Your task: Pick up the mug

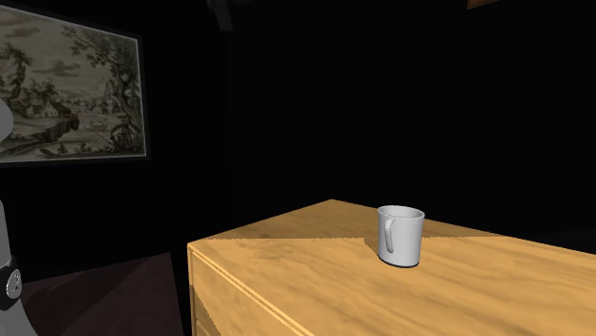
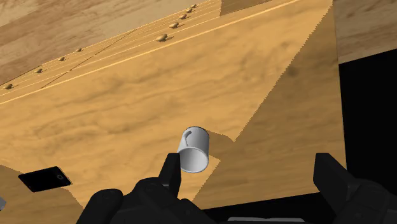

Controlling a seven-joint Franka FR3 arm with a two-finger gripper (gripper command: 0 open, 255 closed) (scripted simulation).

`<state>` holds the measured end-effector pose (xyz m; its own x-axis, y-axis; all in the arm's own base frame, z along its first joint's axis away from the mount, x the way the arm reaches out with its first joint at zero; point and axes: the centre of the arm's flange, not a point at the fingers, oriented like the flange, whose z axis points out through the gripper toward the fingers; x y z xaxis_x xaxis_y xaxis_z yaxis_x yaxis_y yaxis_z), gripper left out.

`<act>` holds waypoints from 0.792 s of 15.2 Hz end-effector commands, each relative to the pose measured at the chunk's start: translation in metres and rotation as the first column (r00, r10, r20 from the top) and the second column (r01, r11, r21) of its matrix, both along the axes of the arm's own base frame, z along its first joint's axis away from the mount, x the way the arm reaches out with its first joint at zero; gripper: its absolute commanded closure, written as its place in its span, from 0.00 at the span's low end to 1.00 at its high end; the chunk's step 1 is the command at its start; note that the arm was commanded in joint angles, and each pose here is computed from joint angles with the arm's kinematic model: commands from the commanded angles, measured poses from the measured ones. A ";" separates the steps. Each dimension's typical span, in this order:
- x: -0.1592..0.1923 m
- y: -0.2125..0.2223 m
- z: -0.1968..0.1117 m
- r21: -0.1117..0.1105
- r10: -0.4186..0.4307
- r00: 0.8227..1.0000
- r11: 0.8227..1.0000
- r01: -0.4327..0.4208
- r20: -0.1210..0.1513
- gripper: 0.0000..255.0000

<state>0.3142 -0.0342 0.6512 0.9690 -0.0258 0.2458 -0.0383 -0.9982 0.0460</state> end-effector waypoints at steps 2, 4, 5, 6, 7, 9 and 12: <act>0.009 -0.005 -0.008 0.003 0.001 1.000 1.000 -0.001 -0.004 0.00; 0.028 -0.016 -0.025 0.009 0.004 1.000 1.000 -0.004 -0.011 0.00; 0.038 -0.021 -0.034 0.012 0.005 1.000 1.000 -0.005 -0.015 0.00; 0.047 -0.026 -0.042 0.015 0.007 1.000 1.000 -0.006 -0.019 0.00; 0.056 -0.031 -0.051 0.018 0.008 1.000 1.000 -0.008 -0.023 0.00; 0.075 -0.041 -0.068 0.024 0.011 0.999 1.000 -0.010 -0.031 0.00; 0.103 -0.056 -0.094 0.034 0.015 0.999 0.999 -0.014 -0.042 0.00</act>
<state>0.4101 -0.0860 0.5645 0.9782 -0.0203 0.2066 -0.0242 -0.9996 0.0164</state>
